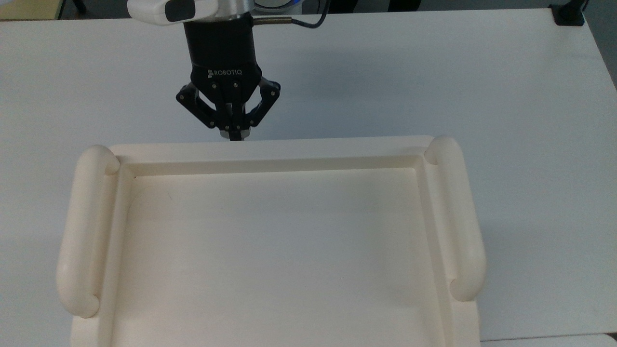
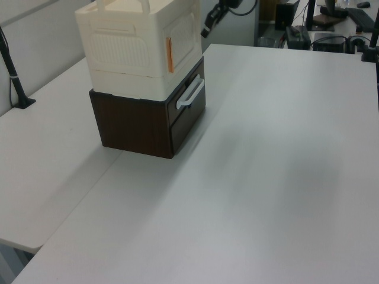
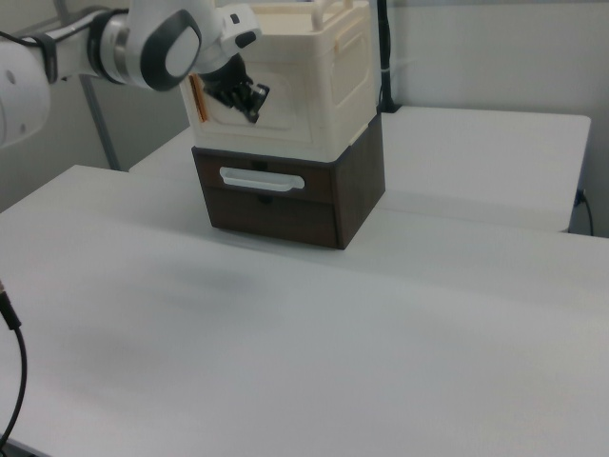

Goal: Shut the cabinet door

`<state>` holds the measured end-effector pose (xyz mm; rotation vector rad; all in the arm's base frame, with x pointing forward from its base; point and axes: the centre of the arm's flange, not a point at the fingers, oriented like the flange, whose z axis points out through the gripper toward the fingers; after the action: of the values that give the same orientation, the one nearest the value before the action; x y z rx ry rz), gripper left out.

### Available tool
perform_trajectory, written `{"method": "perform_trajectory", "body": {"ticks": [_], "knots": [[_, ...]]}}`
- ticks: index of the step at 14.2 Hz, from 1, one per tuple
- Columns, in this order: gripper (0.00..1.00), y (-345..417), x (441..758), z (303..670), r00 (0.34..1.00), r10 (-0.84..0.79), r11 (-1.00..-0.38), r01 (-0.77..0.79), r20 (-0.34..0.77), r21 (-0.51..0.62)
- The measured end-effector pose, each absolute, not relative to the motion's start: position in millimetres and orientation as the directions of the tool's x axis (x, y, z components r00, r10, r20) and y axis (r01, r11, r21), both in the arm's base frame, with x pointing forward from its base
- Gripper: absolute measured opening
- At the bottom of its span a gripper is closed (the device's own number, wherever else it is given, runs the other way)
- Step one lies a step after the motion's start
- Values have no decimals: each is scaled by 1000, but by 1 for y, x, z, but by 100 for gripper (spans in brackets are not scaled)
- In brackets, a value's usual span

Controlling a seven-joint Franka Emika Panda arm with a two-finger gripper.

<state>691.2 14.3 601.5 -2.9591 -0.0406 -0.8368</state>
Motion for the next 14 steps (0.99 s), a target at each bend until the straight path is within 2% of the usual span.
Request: {"method": "perform_trajectory", "body": {"ticks": [2, 5, 10, 14], "knots": [[1, 13, 670, 608, 913, 51, -998, 66, 406, -22], [1, 11, 636, 615, 962, 95, -995, 85, 256, 50], [1, 30, 593, 613, 986, 143, -987, 136, 83, 88], [4, 26, 575, 609, 991, 133, -988, 133, -8, 80]]}}
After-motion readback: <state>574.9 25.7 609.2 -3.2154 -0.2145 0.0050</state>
